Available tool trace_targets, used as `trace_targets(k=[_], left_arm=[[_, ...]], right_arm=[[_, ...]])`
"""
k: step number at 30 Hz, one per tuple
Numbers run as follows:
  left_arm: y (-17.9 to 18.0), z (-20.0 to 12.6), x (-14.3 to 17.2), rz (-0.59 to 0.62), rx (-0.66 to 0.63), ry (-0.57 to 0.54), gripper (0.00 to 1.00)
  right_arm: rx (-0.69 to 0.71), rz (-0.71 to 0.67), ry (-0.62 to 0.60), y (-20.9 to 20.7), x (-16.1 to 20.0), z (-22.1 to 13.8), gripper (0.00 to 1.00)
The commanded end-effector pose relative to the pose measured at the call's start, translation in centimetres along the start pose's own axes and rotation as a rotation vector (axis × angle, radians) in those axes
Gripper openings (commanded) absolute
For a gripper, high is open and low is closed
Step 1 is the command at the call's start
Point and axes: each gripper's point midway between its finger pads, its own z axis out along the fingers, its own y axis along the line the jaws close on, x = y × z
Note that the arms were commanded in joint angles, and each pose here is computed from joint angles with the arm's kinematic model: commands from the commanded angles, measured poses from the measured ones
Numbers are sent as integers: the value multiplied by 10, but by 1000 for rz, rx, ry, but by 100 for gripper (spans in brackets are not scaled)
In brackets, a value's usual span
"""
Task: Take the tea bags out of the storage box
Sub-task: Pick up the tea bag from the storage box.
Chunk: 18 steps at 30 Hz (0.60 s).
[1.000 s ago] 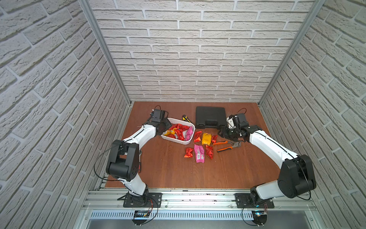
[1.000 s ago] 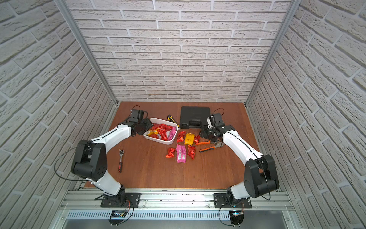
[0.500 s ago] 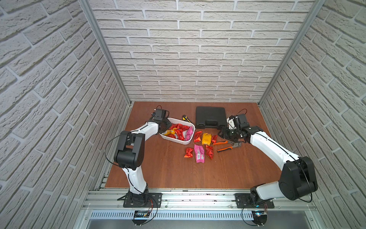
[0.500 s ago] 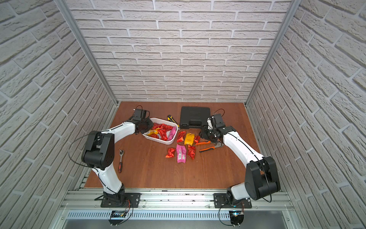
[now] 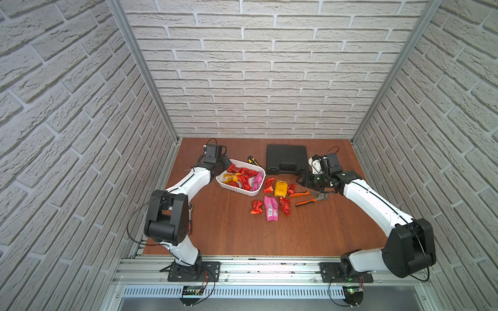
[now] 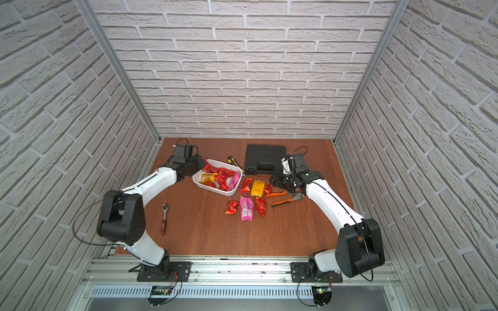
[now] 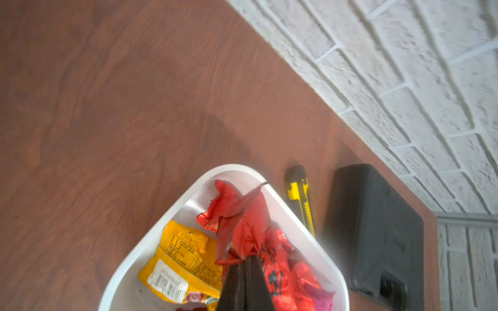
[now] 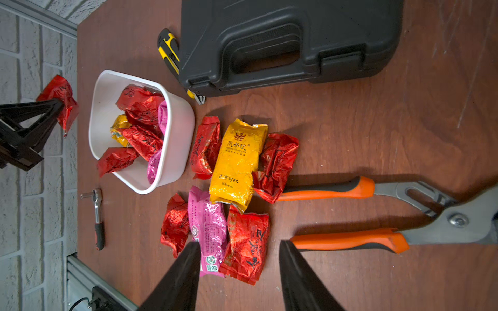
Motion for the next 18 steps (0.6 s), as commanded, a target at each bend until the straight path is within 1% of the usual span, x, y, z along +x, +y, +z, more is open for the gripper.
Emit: trace_targets(k=[1,3,5,10,12,14,18], left_arm=[[-45,-35,-2,226,162,-57,0],[-71,-53,13,346,266,-55,0],[-90,-66,31,434,363,-42,0],[-124,-90,80,595,525,17,0],[-136,-98,98,634,587,36,0],[-144,-103,109,647,625,49,0],[-154,-108,122,645,674,55,0]], right_arm=[[-131,-61,-12,38,-5,-18,52],[-185,-88,1,56,-5,-22,52],[-230,-117,12,73,-4,-25,52],[-346,-173,40,116,1,-32,53],[-367,-201,42,129,3,-34,55],[-373,-203,39,135,3,-32,55],[-360,-179,25,137,4,-24,58]])
